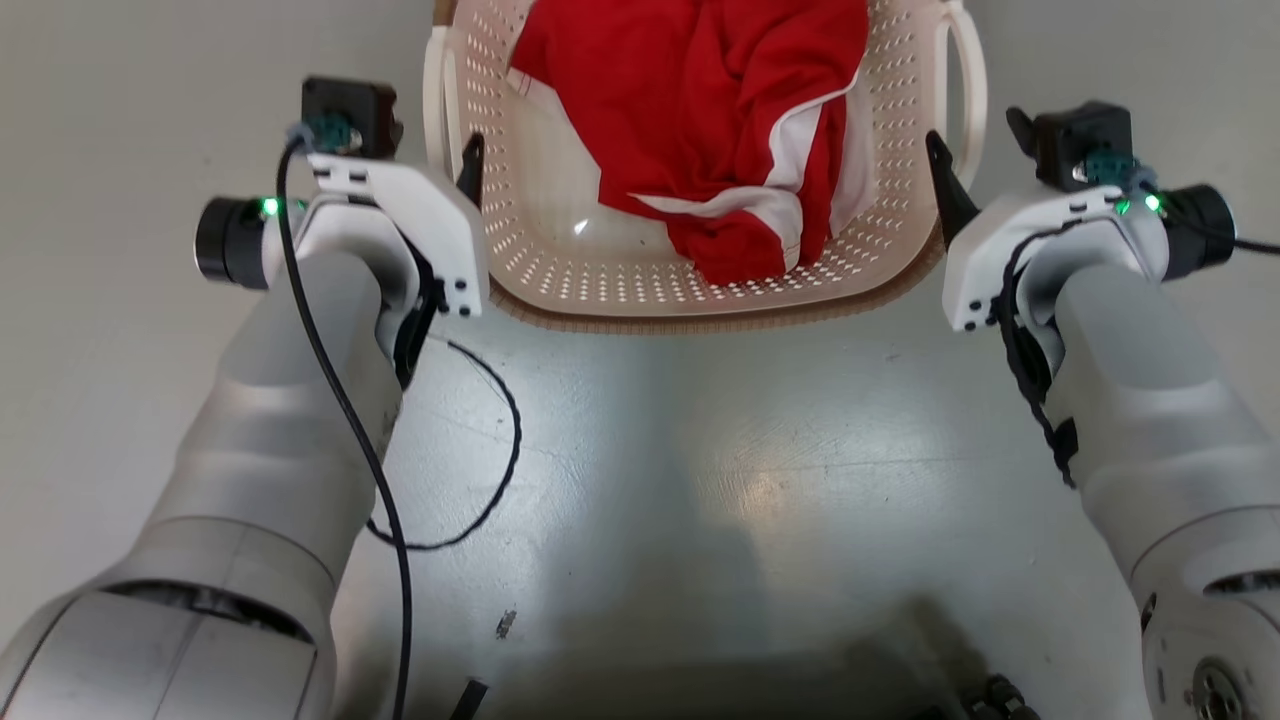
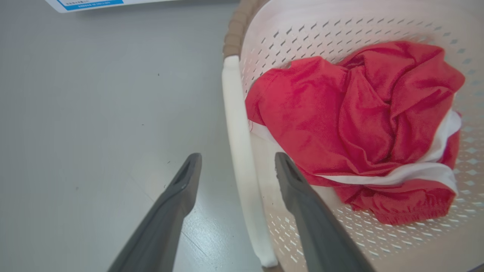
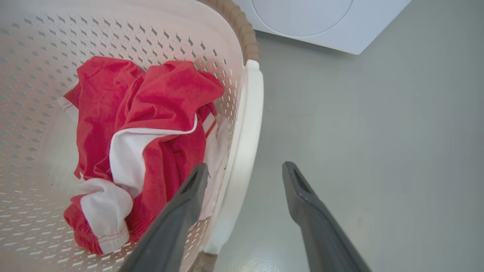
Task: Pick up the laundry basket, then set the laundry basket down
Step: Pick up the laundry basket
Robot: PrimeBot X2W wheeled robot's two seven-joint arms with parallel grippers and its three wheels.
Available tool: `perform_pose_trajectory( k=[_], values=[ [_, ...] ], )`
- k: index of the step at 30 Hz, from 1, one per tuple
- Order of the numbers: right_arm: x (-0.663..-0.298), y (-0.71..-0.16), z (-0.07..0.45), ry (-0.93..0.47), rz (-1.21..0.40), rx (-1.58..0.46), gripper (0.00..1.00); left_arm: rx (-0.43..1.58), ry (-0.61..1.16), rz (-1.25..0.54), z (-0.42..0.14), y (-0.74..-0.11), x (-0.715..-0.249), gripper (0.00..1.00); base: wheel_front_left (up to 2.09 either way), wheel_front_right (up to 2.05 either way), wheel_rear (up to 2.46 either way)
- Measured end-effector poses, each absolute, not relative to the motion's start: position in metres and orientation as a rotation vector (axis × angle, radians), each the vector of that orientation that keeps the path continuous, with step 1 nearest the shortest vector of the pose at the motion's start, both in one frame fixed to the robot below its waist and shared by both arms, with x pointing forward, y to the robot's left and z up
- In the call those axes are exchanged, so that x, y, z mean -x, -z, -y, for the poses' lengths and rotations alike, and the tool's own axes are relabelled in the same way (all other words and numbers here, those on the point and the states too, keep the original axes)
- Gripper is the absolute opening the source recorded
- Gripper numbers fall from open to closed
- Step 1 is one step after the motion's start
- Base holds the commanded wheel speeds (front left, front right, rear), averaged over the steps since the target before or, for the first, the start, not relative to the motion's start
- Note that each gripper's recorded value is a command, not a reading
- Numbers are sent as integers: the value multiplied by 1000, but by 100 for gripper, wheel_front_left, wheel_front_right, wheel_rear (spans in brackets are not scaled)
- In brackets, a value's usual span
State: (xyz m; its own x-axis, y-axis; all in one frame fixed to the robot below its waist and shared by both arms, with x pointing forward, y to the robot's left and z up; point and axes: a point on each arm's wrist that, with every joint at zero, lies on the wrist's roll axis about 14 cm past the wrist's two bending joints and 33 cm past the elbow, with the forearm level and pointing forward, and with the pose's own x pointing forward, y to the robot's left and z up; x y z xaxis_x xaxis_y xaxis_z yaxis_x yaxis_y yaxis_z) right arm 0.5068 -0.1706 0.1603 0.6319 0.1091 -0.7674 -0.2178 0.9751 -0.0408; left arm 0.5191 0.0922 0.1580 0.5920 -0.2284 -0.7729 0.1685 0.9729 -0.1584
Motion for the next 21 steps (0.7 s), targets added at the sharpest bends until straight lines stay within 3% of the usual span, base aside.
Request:
perform_pose_trajectory(
  k=[8, 20, 21],
  values=[
    [-523, -137, 162, -193, -934, 111, 100, 60, 233, -965, -92, -137, -528, 100, 0, 0, 0],
    [-517, -121, 165, -162, -1056, 85, 100, 33, 240, -1004, -88, -128, -532, 100, 0, 0, 0],
    [-516, -120, 165, -160, -1062, 82, 100, 31, 238, -1015, -89, -126, -530, 95, 0, 0, 0]
  ],
)
